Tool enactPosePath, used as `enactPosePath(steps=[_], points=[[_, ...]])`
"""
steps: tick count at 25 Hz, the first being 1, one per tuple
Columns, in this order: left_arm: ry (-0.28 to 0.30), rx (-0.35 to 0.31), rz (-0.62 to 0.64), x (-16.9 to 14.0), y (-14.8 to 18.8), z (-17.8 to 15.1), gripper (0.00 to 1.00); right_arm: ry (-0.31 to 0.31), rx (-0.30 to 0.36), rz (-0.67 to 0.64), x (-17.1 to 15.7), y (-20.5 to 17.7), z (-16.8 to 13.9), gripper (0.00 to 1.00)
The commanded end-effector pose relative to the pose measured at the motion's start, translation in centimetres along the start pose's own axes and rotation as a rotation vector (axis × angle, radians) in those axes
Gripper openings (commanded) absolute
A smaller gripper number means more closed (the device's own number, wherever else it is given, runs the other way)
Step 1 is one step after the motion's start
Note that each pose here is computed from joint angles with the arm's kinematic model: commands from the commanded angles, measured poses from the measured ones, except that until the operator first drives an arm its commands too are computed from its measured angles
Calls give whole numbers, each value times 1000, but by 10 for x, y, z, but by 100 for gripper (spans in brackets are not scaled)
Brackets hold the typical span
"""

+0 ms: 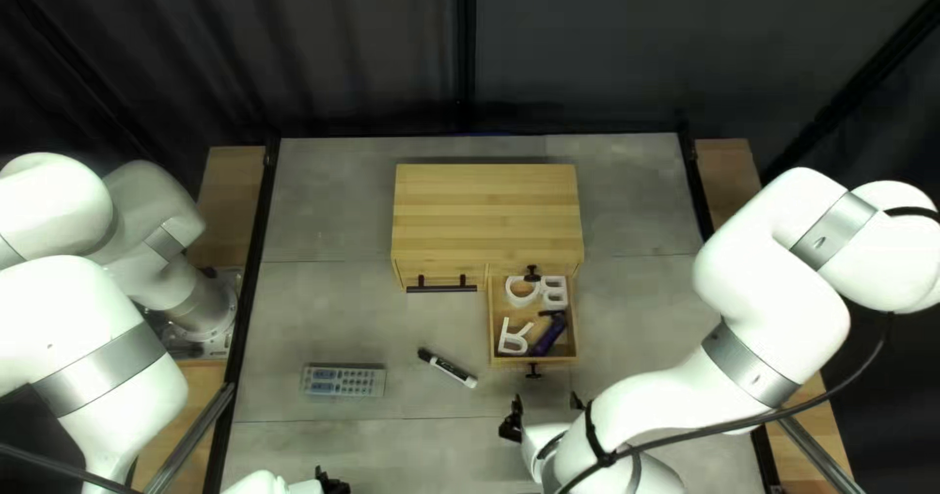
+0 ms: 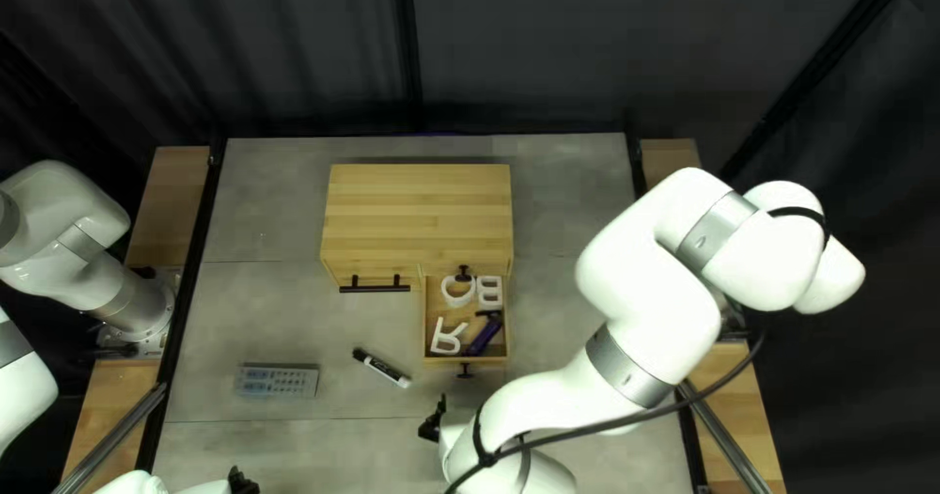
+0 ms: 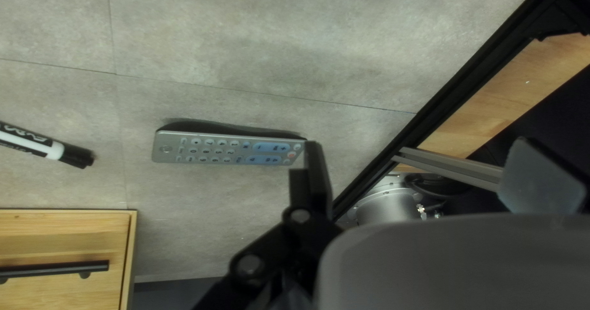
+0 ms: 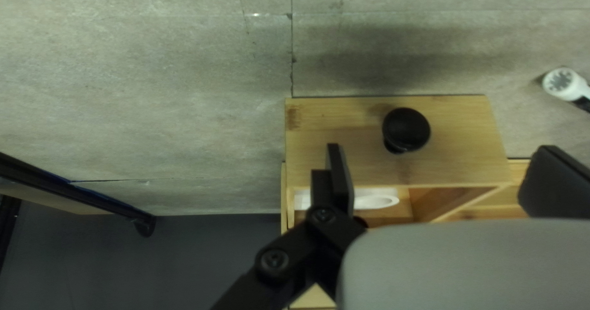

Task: Open drawers and place objects into drawer and close

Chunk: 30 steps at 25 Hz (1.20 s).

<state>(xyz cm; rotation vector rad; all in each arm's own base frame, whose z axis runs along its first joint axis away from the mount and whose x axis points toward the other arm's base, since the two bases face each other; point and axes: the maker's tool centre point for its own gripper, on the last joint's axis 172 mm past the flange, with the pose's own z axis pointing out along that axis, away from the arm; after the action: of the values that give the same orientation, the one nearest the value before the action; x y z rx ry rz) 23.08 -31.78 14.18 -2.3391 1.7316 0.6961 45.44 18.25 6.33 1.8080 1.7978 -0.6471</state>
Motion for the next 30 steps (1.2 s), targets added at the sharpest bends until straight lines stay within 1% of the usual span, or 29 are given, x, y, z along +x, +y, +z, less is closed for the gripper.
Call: enactPosePath(steps=[1,5,11,22,30], points=[[0,0,0,0,0,0,100,3,-12,-12,-1,1,9,100],[0,0,0,0,0,0,100,-1,-26,-28,-5,5,13,100],[0,0,0,0,0,0,100,-3,-26,-27,-7,7,17,100],[0,0,0,0,0,0,100,10,15,15,-8,10,26,100],[0,0,0,0,0,0,100,25,21,32,-8,9,36,100]])
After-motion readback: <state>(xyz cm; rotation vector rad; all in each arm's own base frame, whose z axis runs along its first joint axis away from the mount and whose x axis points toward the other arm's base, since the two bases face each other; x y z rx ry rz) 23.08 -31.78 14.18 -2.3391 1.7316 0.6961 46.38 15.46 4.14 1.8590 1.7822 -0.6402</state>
